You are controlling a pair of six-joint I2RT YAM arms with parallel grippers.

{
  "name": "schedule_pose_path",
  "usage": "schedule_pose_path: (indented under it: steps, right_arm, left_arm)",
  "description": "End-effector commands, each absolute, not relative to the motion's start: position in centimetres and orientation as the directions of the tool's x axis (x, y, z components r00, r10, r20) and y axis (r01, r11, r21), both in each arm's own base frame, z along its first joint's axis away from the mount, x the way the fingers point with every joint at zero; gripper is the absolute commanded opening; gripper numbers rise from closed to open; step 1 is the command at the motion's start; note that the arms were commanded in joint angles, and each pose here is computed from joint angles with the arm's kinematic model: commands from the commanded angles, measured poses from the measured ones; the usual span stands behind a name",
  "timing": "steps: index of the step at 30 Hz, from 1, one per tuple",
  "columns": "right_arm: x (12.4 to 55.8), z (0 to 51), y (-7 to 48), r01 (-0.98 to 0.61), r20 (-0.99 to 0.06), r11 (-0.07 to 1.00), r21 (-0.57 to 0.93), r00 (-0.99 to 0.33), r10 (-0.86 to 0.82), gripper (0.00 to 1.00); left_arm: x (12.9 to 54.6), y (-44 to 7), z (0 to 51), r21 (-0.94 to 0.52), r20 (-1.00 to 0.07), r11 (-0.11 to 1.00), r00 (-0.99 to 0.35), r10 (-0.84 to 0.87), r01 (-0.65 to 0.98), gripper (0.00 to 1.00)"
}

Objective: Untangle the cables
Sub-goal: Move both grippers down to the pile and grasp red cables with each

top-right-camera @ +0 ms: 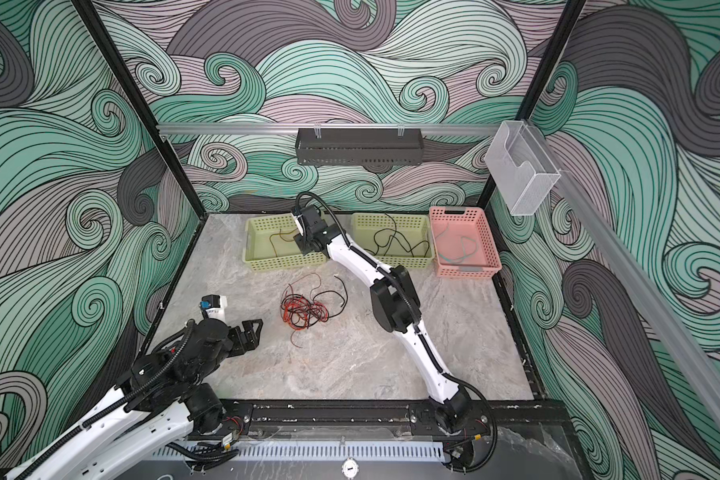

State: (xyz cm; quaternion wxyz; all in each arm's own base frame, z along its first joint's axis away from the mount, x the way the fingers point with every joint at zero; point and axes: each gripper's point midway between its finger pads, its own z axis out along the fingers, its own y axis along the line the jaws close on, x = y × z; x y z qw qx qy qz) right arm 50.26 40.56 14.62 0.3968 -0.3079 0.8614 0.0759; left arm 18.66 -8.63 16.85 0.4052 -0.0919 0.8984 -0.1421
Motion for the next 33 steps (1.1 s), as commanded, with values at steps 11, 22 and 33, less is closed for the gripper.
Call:
schedule_pose_path:
  steps: [11, 22, 33]
  right_arm:
    - [31.4, 16.6, 33.6, -0.584, -0.701, 0.764, 0.275, -0.665, -0.256, 0.43]
    - [28.8, 9.7, 33.9, -0.601, -0.621, 0.729, 0.329, -0.719, -0.312, 0.38]
    - [29.7, 7.1, 35.3, -0.617, -0.583, 0.722, 0.313, -0.725, -0.368, 0.1]
  left_arm:
    - [24.4, -14.7, 14.7, -0.373, -0.63, 0.925, -0.713, -0.307, -0.069, 0.74]
    - [27.1, -17.3, 8.1, -0.371, -0.372, 0.922, -0.892, -0.255, -0.109, 0.44]
    - [26.1, -16.0, 5.5, -0.282, -0.339, 0.951, -0.914, -0.223, -0.128, 0.1]
